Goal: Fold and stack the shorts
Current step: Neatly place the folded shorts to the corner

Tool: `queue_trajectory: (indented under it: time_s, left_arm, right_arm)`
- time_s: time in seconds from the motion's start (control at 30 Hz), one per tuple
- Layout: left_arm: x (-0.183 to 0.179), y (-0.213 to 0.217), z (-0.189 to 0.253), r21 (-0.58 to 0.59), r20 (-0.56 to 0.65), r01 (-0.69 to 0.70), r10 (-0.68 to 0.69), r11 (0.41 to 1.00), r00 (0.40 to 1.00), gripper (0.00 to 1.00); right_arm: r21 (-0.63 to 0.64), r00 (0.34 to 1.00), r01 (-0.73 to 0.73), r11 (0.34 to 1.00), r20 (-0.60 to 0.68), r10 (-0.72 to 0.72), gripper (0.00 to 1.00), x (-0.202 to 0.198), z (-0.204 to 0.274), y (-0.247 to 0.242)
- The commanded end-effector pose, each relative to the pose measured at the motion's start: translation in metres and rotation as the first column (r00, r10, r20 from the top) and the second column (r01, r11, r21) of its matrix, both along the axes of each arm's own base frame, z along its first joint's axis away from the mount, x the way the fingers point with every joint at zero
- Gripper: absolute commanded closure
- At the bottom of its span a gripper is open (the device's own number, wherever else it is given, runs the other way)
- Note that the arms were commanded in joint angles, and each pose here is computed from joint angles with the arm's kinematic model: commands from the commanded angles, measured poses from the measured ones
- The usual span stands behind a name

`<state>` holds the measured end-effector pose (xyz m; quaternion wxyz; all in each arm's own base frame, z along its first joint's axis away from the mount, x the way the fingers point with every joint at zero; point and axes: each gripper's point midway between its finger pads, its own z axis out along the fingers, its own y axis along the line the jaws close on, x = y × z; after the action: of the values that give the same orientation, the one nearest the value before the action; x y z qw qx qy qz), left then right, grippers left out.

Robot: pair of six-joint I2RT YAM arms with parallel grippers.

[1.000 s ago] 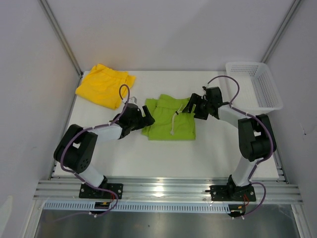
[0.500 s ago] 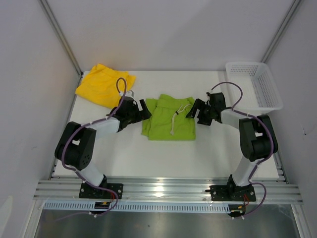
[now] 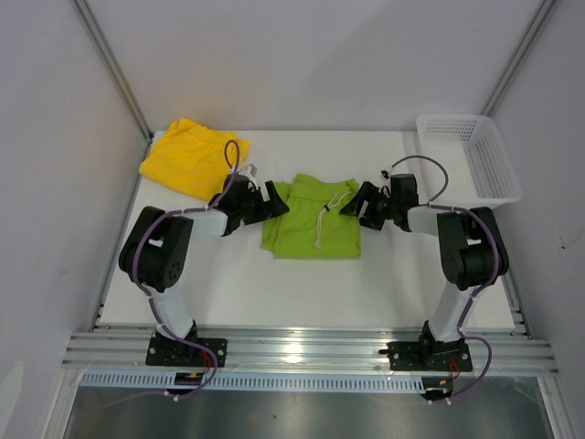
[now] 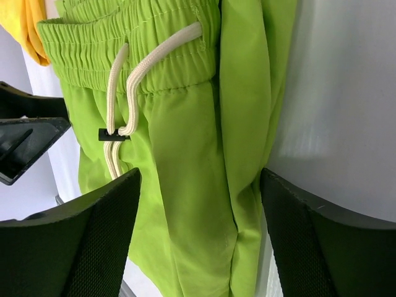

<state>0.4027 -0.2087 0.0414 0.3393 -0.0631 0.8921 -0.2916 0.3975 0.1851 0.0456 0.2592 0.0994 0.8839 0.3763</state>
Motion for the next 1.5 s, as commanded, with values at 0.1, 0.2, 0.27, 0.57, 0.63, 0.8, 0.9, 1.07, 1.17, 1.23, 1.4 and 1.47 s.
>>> queue_trajectory:
  time_s: [0.1, 0.2, 0.27, 0.57, 0.63, 0.8, 0.9, 1.07, 1.17, 1.23, 1.4, 1.47]
  left_arm:
    - [0.003, -0.010, -0.015, -0.031, -0.022, 0.052, -0.053, 0.998, 0.998, 0.10]
    - [0.003, -0.013, -0.017, -0.042, -0.019, 0.065, -0.066, 0.997, 0.998, 0.18]
    - [0.002, -0.016, -0.015, -0.062, -0.008, 0.078, -0.079, 0.995, 0.997, 0.22]
    - [-0.006, -0.020, -0.015, -0.083, -0.003, 0.106, -0.106, 0.991, 0.994, 0.49]
    - [-0.006, -0.018, -0.014, -0.073, 0.001, 0.103, -0.103, 0.992, 0.995, 0.61]
    - [-0.003, -0.016, -0.009, -0.053, 0.007, 0.100, -0.100, 0.994, 0.995, 0.82]
    - [0.001, -0.014, -0.001, -0.033, 0.016, 0.094, -0.093, 0.995, 0.996, 0.89]
    - [0.010, -0.005, 0.012, 0.031, 0.005, 0.065, -0.065, 0.997, 0.998, 1.00]
    - [0.026, -0.003, 0.028, 0.067, 0.026, 0.059, -0.061, 0.996, 0.998, 1.00]
    - [0.039, 0.008, 0.037, 0.115, 0.027, 0.031, -0.035, 0.993, 0.999, 1.00]
    - [0.077, 0.051, 0.061, 0.152, 0.048, -0.054, 0.047, 0.987, 0.998, 1.00]
    - [0.091, 0.066, 0.076, 0.163, 0.067, -0.075, 0.065, 0.984, 0.996, 1.00]
  right_arm:
    - [0.013, 0.999, -0.029, 0.999, -0.034, 0.029, 0.28, -0.009, -0.018, 0.010]
    - [0.020, 0.999, -0.030, 0.999, -0.031, 0.030, 0.40, -0.009, -0.018, 0.011]
    - [0.023, 0.999, -0.033, 0.999, -0.033, 0.034, 0.44, -0.009, -0.019, 0.013]
    - [0.029, 0.998, -0.052, 0.998, -0.039, 0.053, 0.65, -0.008, -0.021, 0.023]
    - [0.030, 0.998, -0.059, 0.998, -0.034, 0.060, 0.71, -0.007, -0.019, 0.027]
    - [0.013, 0.997, -0.074, 0.997, -0.023, 0.075, 0.77, -0.004, -0.014, 0.040]
    - [-0.001, 0.998, -0.066, 0.998, 0.002, 0.066, 0.88, 0.002, -0.005, 0.048]
    - [0.009, 0.997, -0.063, 0.998, 0.044, 0.062, 1.00, 0.019, 0.017, 0.072]
    - [-0.006, 0.997, -0.042, 0.999, 0.062, 0.043, 1.00, 0.030, 0.023, 0.083]
    - [0.001, 0.995, -0.038, 0.999, 0.088, 0.038, 1.00, 0.040, 0.031, 0.097]
    - [0.045, 0.991, -0.028, 0.999, 0.135, 0.021, 1.00, 0.063, 0.045, 0.131]
    - [0.067, 0.985, -0.035, 0.997, 0.169, 0.023, 1.00, 0.075, 0.055, 0.152]
